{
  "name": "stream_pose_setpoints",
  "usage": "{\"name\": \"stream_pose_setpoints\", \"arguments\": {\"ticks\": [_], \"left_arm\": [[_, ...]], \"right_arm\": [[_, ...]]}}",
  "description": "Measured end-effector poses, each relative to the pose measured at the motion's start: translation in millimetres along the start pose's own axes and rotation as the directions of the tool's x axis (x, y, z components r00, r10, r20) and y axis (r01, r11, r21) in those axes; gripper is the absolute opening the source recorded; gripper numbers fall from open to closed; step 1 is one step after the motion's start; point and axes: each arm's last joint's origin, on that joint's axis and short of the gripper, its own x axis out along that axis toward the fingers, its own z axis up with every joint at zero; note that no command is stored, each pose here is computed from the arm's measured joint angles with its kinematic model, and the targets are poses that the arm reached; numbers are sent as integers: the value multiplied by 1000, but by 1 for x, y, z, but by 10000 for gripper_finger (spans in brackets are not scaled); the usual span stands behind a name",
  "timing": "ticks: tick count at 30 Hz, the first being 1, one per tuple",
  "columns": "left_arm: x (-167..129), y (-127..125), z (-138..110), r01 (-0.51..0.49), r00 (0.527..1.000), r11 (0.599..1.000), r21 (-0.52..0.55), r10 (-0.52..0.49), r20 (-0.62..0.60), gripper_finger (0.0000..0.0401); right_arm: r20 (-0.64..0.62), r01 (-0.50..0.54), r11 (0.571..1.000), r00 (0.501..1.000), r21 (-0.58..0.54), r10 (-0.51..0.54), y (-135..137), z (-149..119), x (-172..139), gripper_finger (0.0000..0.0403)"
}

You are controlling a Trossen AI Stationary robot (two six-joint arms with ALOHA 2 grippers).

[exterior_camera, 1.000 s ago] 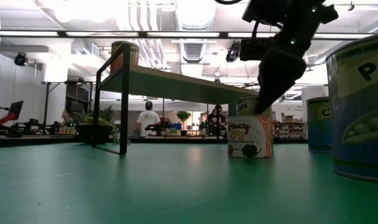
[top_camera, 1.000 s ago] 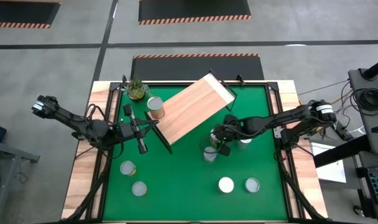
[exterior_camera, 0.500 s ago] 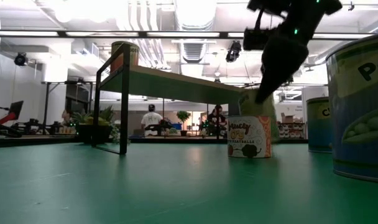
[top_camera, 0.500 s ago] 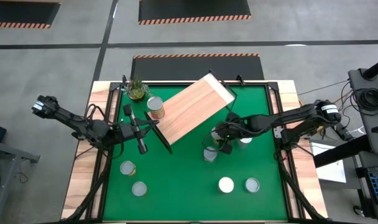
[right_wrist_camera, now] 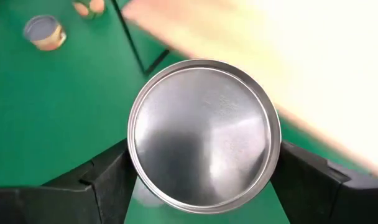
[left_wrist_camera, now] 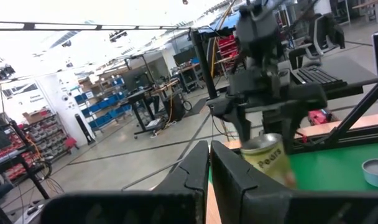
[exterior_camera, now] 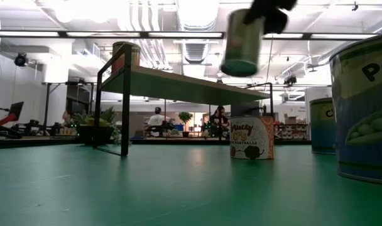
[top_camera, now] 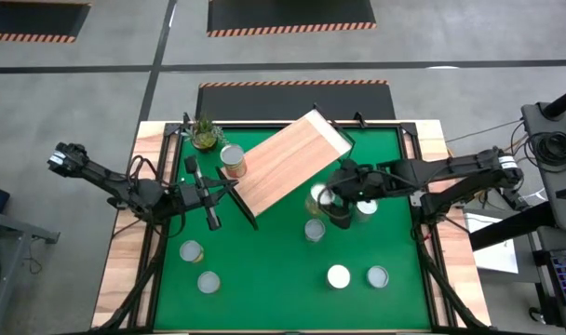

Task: Pick and place cans onto a shelf
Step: Put the light green can on the shelf

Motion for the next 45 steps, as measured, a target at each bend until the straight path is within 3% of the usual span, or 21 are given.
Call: {"name": "stream_pose_setpoints", "arguments": {"ticks": [7,13,20,30,37,45], "left_arm": [[0,0,0,-1,1000,1000,18,1,1,0],[0,0,0,-1,1000,1000,20,1,2,0],[0,0,0,0,1000,1000,22,0,-1,0],[0,-1,-2,9,1000,999,38,-8,-18,0],[5,-7,-7,14,999,998,60,-12,-41,0],[19,-6,-15,-37,997,998,42,40,-71,0]], "right_arm": [[57,56,989,997,-136,-48,-2,40,23,307],[44,3,950,999,-311,12,-7,69,56,307],[29,-105,925,992,-365,123,-24,98,83,308],[9,-112,896,992,-429,128,-37,112,102,318],[5,-106,888,993,-447,121,-38,116,100,355],[54,-77,887,992,-456,114,-36,123,52,345]]}}
